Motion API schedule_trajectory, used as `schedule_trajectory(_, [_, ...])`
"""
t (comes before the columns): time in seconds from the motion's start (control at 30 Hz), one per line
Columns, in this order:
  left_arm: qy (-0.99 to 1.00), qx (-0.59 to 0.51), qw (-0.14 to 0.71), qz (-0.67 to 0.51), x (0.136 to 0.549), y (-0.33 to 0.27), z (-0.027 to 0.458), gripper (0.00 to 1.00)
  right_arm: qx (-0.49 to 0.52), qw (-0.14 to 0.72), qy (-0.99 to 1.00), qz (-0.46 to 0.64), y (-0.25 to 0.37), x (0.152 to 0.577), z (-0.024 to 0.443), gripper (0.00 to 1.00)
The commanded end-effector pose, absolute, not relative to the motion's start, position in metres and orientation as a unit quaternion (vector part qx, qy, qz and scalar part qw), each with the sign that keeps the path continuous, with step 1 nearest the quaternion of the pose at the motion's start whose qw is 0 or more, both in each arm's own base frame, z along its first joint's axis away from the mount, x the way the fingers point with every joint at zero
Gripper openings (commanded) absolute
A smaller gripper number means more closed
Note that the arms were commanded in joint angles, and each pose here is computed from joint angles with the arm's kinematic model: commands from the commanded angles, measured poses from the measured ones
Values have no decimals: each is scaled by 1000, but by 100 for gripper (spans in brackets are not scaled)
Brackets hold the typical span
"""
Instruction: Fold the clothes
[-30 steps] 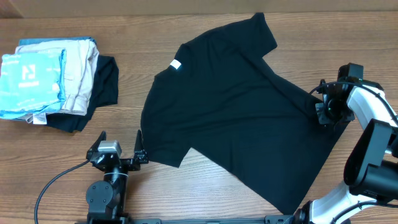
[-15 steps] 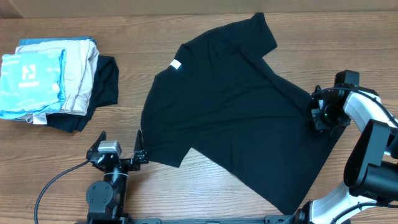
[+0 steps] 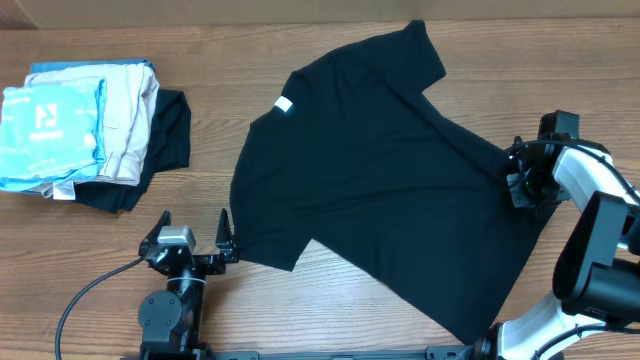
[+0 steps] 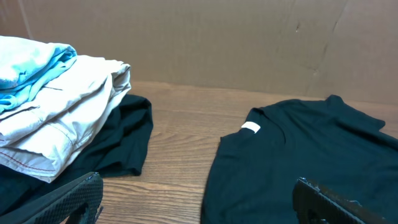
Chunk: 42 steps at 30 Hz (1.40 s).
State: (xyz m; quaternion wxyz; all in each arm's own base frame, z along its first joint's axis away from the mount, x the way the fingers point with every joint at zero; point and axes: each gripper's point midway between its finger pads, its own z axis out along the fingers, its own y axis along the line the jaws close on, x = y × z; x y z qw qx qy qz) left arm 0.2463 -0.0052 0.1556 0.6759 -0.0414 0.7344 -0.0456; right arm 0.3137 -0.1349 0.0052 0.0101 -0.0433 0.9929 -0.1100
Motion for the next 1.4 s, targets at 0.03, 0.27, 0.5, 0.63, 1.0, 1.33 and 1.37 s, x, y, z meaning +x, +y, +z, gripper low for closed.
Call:
schedule_trajectory(0.03, [732,-35,679,-40,246,-5,156,100,-37,23,991,-123,-142,322,11,4])
schedule_trajectory(0.27, [732,-35,679,-40,246,-5,156,100,-22,51,990,-132,-147,339,21,4])
schedule_trajectory(0.5, [732,-35,679,-40,246,-5,156,100,-9,127,976,-177,-166,377,36,4])
schedule_trajectory(0.63, [732,-35,679,-40,246,-5,156,100,-20,166,967,-194,-173,396,45,4])
schedule_trajectory(1.0, [732,-35,679,-40,246,-5,156,100,32,277,943,-180,-228,418,68,4])
schedule_trajectory(1.33, [732,-35,679,-40,246,-5,156,100,83,360,905,-211,-253,442,100,50])
schedule_trajectory(1.37, [732,-35,679,-40,246,-5,156,100,128,377,895,-200,-258,443,105,54])
